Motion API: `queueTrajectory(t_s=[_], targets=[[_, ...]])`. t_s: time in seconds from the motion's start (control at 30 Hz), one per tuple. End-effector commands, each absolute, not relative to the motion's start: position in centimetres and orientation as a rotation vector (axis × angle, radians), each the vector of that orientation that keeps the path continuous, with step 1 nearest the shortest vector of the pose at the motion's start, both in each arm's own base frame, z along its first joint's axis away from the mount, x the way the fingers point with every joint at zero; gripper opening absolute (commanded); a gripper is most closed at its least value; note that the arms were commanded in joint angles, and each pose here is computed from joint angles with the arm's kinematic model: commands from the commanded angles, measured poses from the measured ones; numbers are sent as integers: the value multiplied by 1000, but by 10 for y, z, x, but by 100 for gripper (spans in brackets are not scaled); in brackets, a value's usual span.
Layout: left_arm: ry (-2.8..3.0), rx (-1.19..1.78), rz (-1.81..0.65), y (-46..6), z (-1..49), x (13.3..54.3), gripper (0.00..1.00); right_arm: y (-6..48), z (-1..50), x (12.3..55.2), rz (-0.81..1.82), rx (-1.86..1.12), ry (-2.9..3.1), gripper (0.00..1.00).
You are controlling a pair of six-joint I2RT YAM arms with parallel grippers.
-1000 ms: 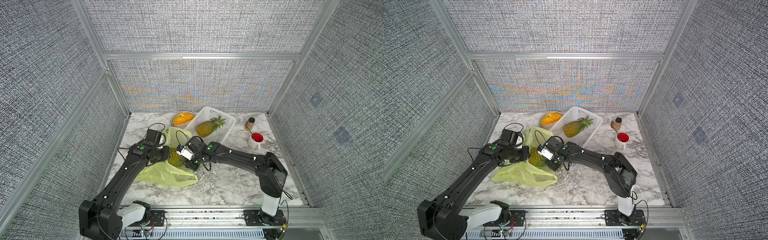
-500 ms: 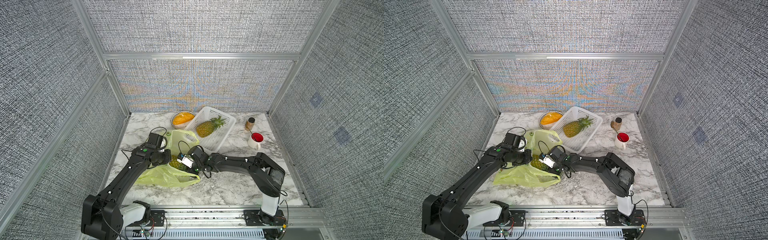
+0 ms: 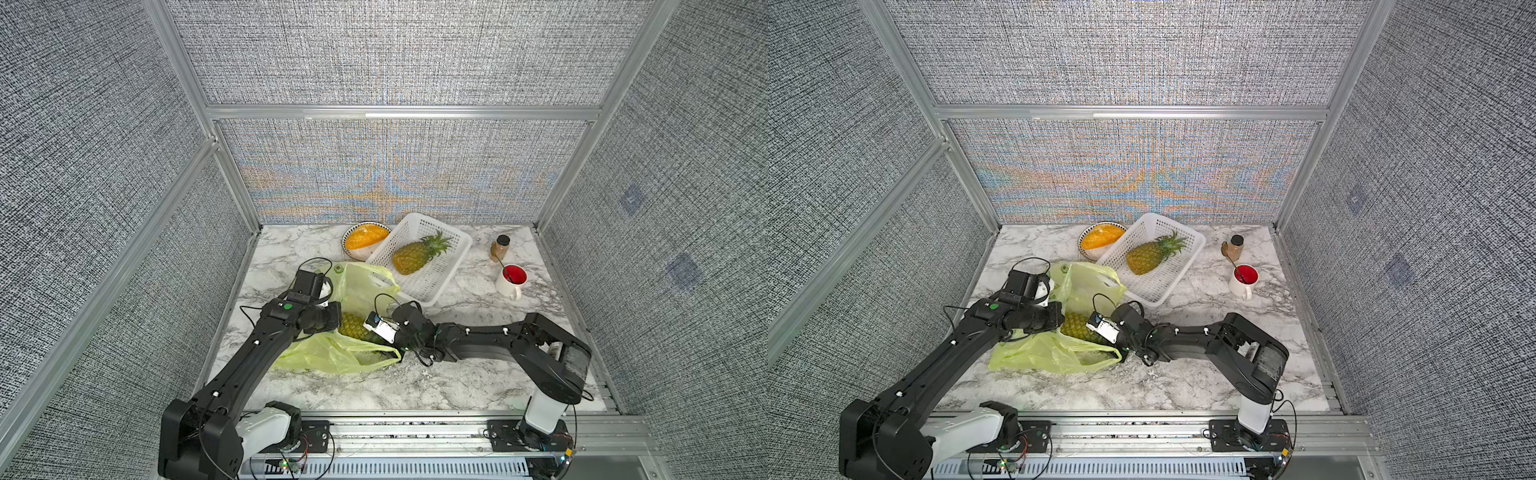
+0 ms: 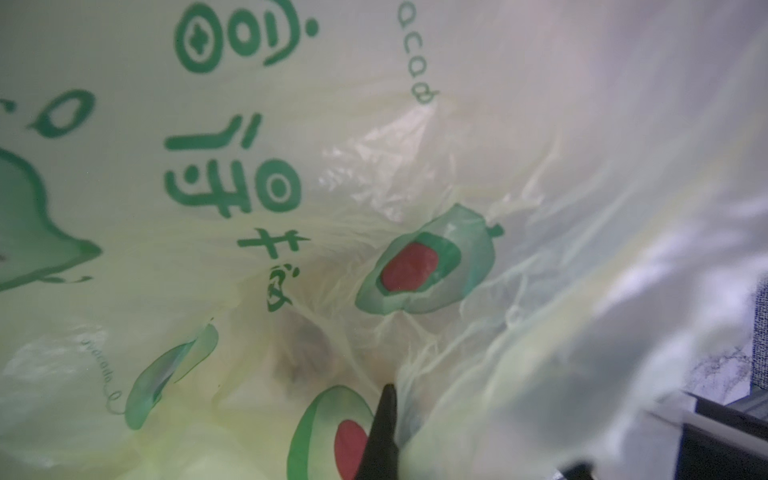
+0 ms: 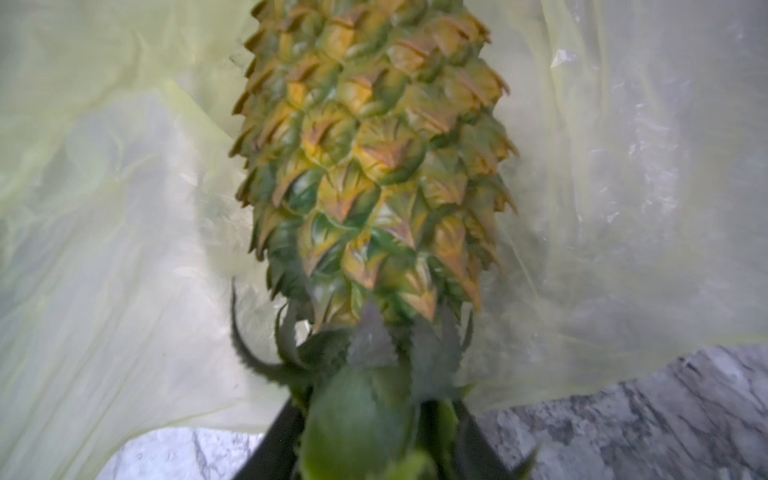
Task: Place the pineapple into a plastic bag & tie a knot
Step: Place the pineapple in the plastic bag.
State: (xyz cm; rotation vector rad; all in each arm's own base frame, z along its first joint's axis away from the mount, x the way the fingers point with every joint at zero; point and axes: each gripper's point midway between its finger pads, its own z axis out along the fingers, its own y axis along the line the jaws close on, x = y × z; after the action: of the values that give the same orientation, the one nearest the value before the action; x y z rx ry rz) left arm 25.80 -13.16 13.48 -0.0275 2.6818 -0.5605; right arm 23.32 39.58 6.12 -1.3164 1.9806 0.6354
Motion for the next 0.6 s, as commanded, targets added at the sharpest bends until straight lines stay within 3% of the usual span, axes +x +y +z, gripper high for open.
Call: queueTrajectory(t_s=[0.0,0.03,0.27,0.57], targets=[[2624,44,-592,-137,144,262,0,409,88,240,664,-1294,1876,6],[2611,60,-600,-138,146,262,0,411,94,239,674,-1296,1869,0],[2540,140,-650,-144,158,259,0,424,130,232,762,-1340,1847,0],[2457,-31,-745,-148,164,268,0,445,103,216,862,-1407,1915,0]])
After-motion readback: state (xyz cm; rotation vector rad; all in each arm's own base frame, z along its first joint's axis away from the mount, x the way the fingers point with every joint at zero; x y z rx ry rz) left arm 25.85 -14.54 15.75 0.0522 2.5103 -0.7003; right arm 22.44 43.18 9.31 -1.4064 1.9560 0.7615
